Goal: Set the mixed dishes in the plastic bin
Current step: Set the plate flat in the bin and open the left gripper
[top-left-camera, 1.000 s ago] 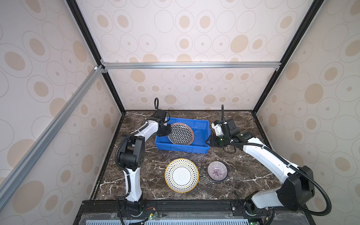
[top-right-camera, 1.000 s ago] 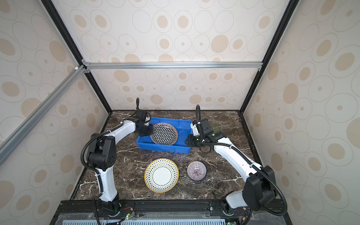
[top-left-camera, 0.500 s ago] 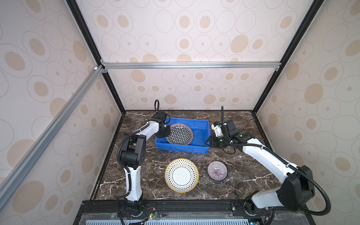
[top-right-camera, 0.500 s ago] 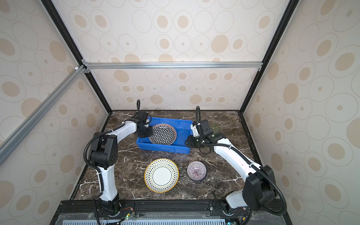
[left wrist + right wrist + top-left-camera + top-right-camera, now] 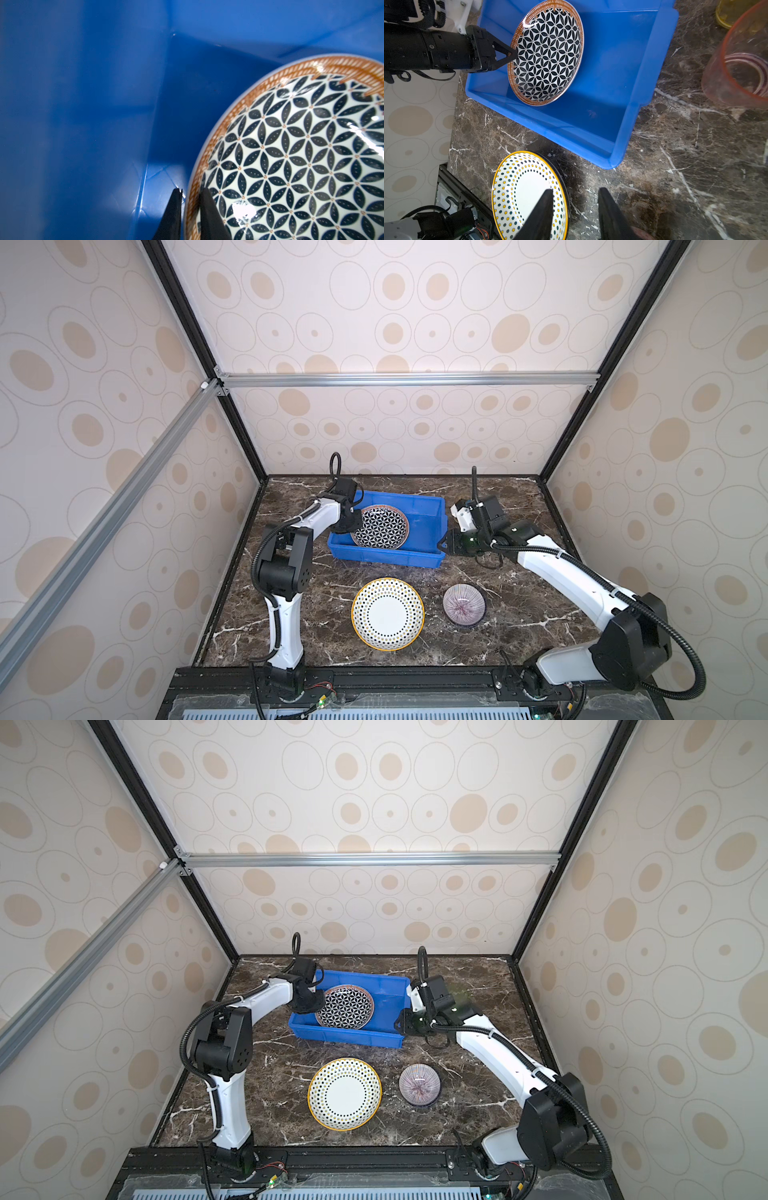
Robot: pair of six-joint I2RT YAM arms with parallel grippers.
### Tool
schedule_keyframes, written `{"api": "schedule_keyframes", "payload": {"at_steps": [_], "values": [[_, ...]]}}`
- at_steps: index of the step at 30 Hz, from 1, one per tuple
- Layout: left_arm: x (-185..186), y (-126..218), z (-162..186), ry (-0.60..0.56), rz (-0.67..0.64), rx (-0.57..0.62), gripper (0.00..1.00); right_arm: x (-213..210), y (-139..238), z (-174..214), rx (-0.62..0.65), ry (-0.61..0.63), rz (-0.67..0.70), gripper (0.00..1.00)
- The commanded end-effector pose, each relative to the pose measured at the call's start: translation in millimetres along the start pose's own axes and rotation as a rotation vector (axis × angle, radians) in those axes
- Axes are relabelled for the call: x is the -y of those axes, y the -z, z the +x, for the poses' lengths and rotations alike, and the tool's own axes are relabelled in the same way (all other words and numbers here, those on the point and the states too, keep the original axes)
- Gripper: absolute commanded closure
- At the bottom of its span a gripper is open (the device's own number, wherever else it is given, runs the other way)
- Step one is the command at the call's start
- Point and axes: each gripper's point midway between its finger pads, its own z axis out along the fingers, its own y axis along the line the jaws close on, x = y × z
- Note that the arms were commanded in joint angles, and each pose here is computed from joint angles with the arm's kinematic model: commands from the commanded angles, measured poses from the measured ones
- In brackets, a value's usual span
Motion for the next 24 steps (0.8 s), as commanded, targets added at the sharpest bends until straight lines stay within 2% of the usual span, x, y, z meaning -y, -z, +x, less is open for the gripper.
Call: {"api": "schedule_keyframes", "payload": {"at_steps": [1,9,24], "values": [[-8,-12,18,-0.022,-0.047,-0.081,0.82,9,5,7,-0.017,-0.006,0.035,0.61],[13,4,9,-0.024,0.039,-0.051,0.81,11,7,9,-0.021,-0.005,0.050,0.61],[27,67,-16,-0.038,0.092,0.064,0.79,11,8,13,-0.033,-0.007,0.043,0.61]]}}
